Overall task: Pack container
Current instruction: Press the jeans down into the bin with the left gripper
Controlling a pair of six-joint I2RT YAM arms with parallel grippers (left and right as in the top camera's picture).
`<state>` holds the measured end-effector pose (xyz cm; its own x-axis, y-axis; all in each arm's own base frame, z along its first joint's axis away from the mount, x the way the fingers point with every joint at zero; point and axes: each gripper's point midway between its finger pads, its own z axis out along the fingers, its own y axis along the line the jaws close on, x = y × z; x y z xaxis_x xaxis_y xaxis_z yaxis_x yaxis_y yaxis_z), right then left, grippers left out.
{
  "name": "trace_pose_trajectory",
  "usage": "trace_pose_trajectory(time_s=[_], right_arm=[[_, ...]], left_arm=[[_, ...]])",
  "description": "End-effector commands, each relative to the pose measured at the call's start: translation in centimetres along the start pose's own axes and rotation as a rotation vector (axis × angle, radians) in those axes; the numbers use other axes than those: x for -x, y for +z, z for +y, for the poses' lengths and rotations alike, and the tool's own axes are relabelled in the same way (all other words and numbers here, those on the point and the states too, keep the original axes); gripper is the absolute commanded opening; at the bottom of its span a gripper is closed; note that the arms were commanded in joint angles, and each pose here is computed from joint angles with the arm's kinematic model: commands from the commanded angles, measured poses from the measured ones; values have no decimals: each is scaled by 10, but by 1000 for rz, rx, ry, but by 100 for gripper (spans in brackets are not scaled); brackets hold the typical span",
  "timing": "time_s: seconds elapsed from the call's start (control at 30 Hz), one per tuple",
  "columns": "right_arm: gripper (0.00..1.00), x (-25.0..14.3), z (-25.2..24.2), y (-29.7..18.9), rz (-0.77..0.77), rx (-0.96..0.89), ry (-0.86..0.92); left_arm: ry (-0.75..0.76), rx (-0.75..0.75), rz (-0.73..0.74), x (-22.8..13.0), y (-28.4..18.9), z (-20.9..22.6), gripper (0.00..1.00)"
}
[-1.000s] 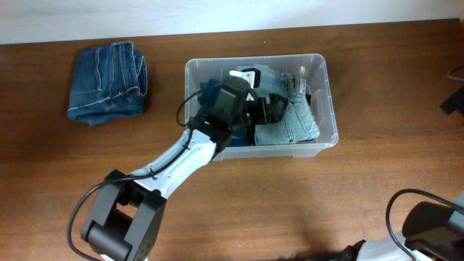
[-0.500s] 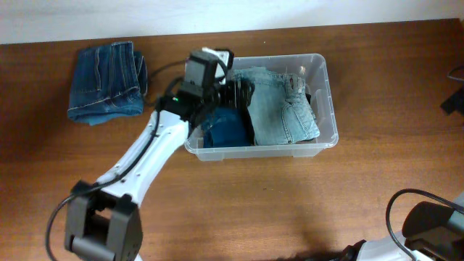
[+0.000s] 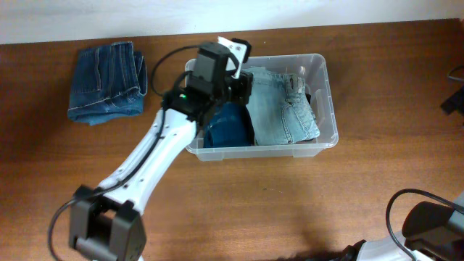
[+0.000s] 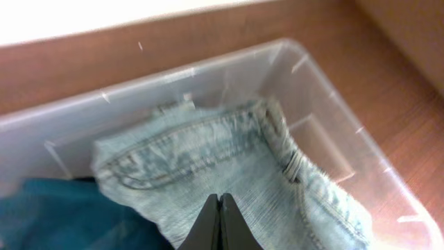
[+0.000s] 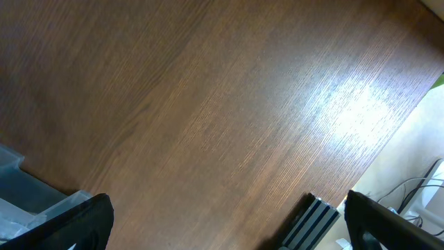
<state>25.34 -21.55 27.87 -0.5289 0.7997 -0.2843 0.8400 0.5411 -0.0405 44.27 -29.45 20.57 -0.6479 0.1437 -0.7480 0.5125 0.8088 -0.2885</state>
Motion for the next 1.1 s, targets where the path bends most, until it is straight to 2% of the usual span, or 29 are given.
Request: trace_pose_trajectory(time_s=[0.0, 0.23, 0.33, 0.43, 0.57, 0.7, 0.8, 0.93, 1.07], right_arm=[[98, 1, -1, 2, 2, -7, 13], [98, 1, -1, 2, 2, -6, 13], [98, 1, -1, 2, 2, -7, 13], [99, 1, -1, 2, 2, -6, 13], [98, 1, -1, 2, 2, -7, 13], [98, 1, -1, 2, 2, -6, 13], [98, 1, -1, 2, 2, -6, 13], [99, 1, -1, 2, 2, -6, 13], [98, 1, -1, 2, 2, -6, 13]], left_arm=[[11, 15, 93, -32, 33, 9, 1], [-20, 43, 243, -90, 78, 30, 1], [-18, 48, 272, -100, 82, 33, 1], [25, 40, 262, -95, 80, 31, 1], [38, 18, 211, -69, 65, 20, 0], [59, -49, 133, -30, 33, -7, 1], [78, -108, 100, -15, 9, -32, 1], [103, -144, 137, -25, 0, -58, 1], [113, -159, 240, -58, 12, -73, 1]])
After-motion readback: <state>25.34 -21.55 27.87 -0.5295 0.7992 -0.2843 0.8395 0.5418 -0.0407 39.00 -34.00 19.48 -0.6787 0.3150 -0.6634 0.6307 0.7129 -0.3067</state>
